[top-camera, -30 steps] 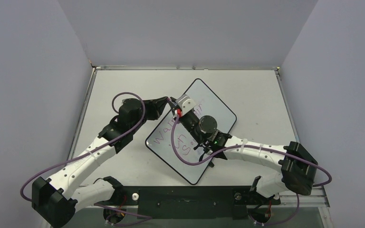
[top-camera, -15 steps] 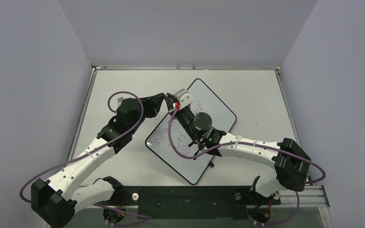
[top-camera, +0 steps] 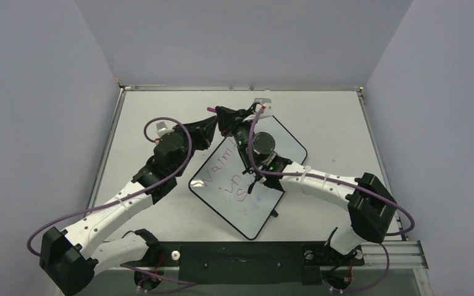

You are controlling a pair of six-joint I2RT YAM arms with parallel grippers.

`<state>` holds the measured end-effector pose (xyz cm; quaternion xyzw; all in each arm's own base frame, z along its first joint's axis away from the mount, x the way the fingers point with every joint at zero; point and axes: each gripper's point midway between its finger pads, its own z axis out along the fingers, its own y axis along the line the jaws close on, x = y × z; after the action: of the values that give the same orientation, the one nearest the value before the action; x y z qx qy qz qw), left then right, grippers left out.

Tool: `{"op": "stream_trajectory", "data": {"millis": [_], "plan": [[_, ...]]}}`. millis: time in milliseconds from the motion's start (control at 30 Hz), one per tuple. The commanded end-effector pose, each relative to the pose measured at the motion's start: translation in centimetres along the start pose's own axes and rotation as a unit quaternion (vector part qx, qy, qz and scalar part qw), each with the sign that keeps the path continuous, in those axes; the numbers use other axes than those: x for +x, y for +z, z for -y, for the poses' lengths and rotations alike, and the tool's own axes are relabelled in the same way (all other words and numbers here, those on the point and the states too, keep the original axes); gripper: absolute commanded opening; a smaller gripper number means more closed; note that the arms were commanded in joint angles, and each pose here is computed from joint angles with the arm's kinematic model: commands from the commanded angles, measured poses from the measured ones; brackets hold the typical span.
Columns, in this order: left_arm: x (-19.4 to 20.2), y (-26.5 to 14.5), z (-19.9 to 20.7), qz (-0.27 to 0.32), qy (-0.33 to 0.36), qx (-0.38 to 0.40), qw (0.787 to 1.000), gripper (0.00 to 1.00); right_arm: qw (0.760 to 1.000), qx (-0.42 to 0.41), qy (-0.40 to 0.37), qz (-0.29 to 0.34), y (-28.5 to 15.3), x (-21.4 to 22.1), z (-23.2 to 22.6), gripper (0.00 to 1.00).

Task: Write a sentence on the whiteboard
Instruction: Insert the whiteboard marker without the cap into the pen cap, then put down the whiteboard marker at the center of the board.

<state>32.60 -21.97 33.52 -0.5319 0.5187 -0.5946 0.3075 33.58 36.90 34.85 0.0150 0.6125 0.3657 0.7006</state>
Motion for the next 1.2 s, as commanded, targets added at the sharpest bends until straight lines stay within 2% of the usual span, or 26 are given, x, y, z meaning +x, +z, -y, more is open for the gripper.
{"op": "stream_trajectory", "data": {"millis": [0, 133, 467, 600, 667, 733, 767, 833, 1000, 1167], "plan": [[7.6, -4.1, 4.9, -0.164, -0.019, 0.088, 0.982, 0.0, 0.99, -0.007, 0.132, -0.045, 1.5, 2.6, 0.4, 0.0], [7.4, -4.1, 4.8, -0.155, -0.012, 0.088, 0.984, 0.0, 0.982, -0.03, 0.181, -0.039, 2.0, 1.7, -0.1, 0.0], [5.9, -4.5, 4.9, -0.121, -0.001, 0.094, 0.988, 0.0, 0.984, -0.036, 0.172, -0.015, 1.6, -0.5, 0.6, 0.0], [5.1, -4.4, 4.9, -0.097, 0.033, 0.1, 0.99, 0.0, 0.986, -0.035, 0.161, 0.002, 1.7, -2.7, 1.1, 0.0], [4.5, -4.5, 5.1, -0.08, 0.054, 0.11, 0.989, 0.08, 0.988, -0.031, 0.153, 0.012, 1.8, -4.0, 1.7, 0.0], [3.8, -4.6, 5.4, -0.063, 0.069, 0.119, 0.988, 0.23, 0.989, -0.028, 0.146, 0.021, 1.8, -5.4, 2.3, 0.0], [3.4, -4.8, 5.7, -0.054, 0.072, 0.128, 0.988, 0.33, 0.989, -0.024, 0.142, 0.025, 1.9, -5.9, 2.9, 0.0], [2.9, -4.9, 5.8, -0.041, 0.088, 0.136, 0.986, 0.39, 0.99, -0.017, 0.135, 0.032, 1.6, -7.0, 3.6, 0.0], [1.6, -5.1, 6.0, -0.012, 0.134, 0.139, 0.981, 0.41, 0.993, 0.034, 0.111, 0.032, 0.2, -9.2, 7.0, 0.0], [-0.7, -5.0, 5.6, 0.035, 0.228, 0.116, 0.966, 0.44, 0.986, 0.164, 0.009, -0.001, -3.5, -10.6, 12.1, 0.0]]}}
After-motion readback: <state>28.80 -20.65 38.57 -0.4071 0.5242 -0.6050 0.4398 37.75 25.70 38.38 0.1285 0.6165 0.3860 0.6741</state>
